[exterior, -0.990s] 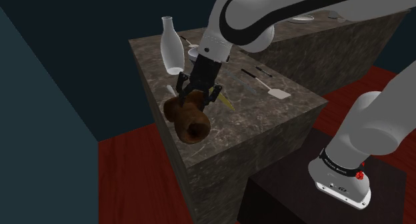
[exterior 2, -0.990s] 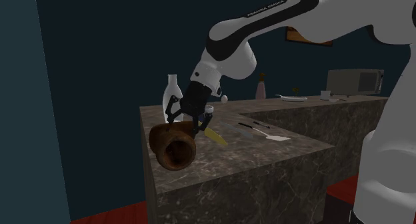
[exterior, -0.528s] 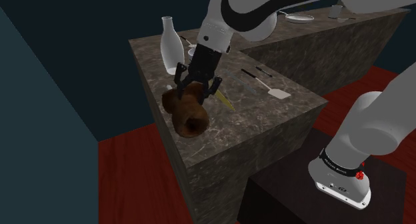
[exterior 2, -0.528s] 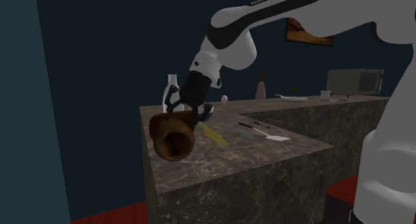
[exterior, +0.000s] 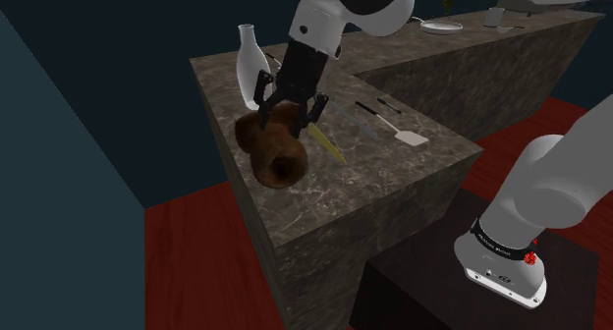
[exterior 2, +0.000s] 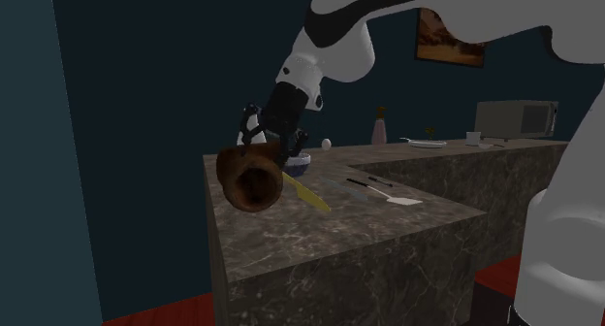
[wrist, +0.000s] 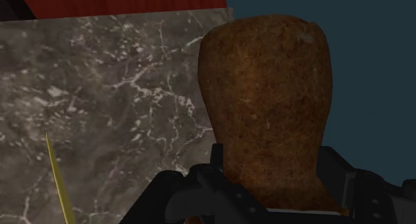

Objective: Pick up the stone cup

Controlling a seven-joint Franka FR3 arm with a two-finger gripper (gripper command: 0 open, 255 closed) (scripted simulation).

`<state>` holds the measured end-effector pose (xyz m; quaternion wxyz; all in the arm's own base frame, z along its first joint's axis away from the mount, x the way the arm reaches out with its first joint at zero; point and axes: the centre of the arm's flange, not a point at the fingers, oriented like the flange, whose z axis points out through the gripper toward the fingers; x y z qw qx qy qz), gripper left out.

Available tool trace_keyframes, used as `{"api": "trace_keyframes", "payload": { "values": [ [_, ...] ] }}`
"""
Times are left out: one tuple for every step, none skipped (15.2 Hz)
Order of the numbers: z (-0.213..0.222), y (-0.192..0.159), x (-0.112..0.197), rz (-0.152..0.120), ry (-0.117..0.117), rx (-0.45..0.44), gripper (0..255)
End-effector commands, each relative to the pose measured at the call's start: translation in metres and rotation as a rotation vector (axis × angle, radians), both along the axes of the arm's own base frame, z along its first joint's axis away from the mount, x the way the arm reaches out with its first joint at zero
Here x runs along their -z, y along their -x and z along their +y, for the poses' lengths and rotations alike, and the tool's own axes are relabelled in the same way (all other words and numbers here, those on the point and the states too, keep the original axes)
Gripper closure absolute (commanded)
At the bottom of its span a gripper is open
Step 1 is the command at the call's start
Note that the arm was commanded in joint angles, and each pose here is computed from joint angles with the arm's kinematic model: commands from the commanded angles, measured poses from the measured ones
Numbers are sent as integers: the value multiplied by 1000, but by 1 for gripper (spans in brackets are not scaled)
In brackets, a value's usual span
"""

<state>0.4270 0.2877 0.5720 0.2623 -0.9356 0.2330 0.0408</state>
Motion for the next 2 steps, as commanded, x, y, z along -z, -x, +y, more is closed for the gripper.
{"api": "trace_keyframes", "payload": {
  "values": [
    [0, 0, -7, -1, 0, 0, 255],
    [0, 0, -7, -1, 0, 0, 255]
  ]
}}
